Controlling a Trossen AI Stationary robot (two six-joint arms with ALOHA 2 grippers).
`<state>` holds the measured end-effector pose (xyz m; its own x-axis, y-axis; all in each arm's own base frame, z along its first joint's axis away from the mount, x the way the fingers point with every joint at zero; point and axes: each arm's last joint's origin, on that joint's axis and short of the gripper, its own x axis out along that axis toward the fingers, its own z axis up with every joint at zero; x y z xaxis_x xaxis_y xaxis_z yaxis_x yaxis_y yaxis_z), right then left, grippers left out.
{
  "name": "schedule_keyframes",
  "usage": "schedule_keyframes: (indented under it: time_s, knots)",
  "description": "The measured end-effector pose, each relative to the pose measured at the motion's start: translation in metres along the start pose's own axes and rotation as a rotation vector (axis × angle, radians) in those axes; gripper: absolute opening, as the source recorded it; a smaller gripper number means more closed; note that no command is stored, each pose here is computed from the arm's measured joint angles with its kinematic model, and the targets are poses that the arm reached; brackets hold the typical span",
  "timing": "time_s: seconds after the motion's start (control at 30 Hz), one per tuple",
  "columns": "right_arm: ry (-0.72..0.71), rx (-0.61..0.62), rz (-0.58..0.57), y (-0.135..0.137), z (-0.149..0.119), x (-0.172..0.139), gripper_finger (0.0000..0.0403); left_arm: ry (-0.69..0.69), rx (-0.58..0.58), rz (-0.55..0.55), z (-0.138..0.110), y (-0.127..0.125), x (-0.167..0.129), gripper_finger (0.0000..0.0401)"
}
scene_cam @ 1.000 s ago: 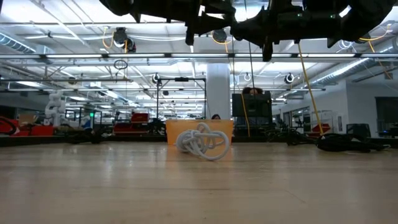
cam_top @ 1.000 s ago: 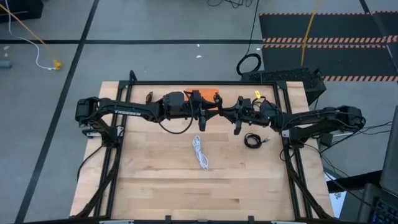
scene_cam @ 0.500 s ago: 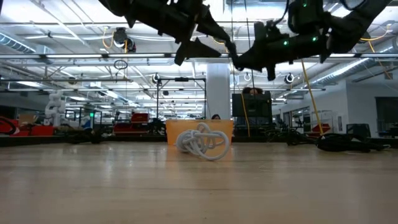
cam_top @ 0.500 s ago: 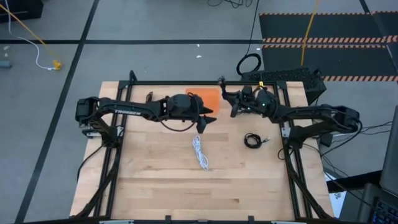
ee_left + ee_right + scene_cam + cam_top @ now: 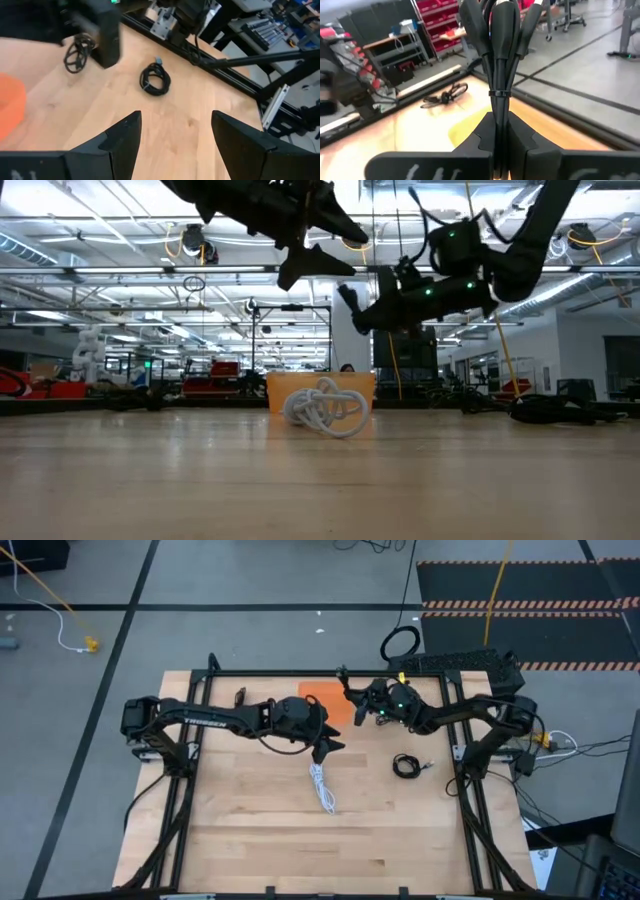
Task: Pick and place USB-C Cables
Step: Put the black charger cable into the orange bin
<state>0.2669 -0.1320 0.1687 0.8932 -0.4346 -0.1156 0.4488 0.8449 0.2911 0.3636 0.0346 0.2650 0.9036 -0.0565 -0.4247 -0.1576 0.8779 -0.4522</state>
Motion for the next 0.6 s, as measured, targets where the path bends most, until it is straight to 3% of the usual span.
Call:
schedule_keyframes:
  time_s: [0.37, 0.6]
  knots:
    - [0.069, -0.017, 0.003, -0.009, -0.011, 0.024, 0.0009, 0.013, 0.018, -0.017, -0.002, -0.009, -0.004, 0.0241]
    - [0.069, 0.013, -0.087, -0.017, -0.017, 0.026, 0.0062, 0.009, 0.049, -0.032, -0.002, -0.015, -0.008, 0.0241]
